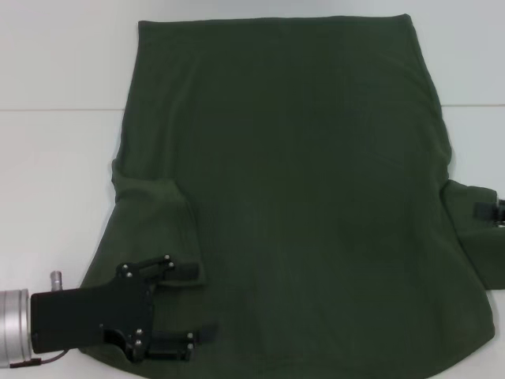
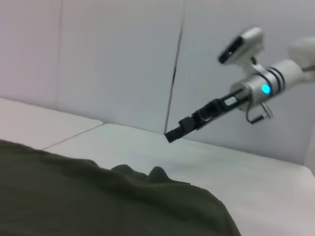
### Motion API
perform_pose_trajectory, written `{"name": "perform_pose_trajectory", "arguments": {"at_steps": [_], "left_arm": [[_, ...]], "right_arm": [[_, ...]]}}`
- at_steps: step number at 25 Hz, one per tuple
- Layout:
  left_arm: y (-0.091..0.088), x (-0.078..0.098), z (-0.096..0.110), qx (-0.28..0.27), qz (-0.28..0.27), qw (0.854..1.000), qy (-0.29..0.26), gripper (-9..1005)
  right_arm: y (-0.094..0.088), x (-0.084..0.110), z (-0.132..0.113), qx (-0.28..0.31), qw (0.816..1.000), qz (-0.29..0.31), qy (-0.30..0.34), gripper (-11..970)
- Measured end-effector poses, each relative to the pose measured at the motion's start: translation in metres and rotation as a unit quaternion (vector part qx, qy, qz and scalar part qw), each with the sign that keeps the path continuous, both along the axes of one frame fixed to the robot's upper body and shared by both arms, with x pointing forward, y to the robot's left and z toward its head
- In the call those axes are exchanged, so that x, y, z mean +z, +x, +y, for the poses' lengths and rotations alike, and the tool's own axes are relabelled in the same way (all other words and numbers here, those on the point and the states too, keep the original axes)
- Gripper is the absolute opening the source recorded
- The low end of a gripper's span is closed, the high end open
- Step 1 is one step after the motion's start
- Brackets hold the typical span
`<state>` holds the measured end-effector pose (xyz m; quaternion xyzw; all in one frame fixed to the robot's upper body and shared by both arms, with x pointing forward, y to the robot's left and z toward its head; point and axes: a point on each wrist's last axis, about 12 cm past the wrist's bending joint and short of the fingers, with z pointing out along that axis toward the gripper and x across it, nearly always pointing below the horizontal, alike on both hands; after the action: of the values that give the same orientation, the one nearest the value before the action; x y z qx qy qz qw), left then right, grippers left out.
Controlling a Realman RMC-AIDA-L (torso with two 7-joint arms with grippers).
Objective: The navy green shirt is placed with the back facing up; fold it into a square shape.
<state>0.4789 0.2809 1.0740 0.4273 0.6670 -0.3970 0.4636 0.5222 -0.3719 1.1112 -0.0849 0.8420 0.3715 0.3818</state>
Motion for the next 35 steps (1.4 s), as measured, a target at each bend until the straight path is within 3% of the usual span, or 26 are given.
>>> {"name": "perform_pose_trajectory", "arguments": {"at_steps": [6, 14, 28, 35], "left_arm": [[0.000, 0.000, -0.001, -0.005, -0.017, 1.000, -0.004, 897], [-0.001, 0.000, -0.002, -0.005, -0.018, 1.000, -0.013, 897], [-0.002, -0.001, -0.002, 0.001, -0.018, 1.000, -0.022, 897], [-0.002, -0.001, -0.002, 0.002, -0.018, 1.000, -0.022, 896]], "right_arm": [[0.022, 0.033, -0.017, -0.074, 0.982, 0.147, -0.090, 894], [0.044, 0.050, -0.016, -0.104, 0.954, 0.204, -0.194, 884], [0.069, 0.014, 0.010, -0.081, 0.952, 0.217, -0.201, 856], [0.079, 0.005, 0.022, -0.070, 0.954, 0.213, -0.201, 842]]}}
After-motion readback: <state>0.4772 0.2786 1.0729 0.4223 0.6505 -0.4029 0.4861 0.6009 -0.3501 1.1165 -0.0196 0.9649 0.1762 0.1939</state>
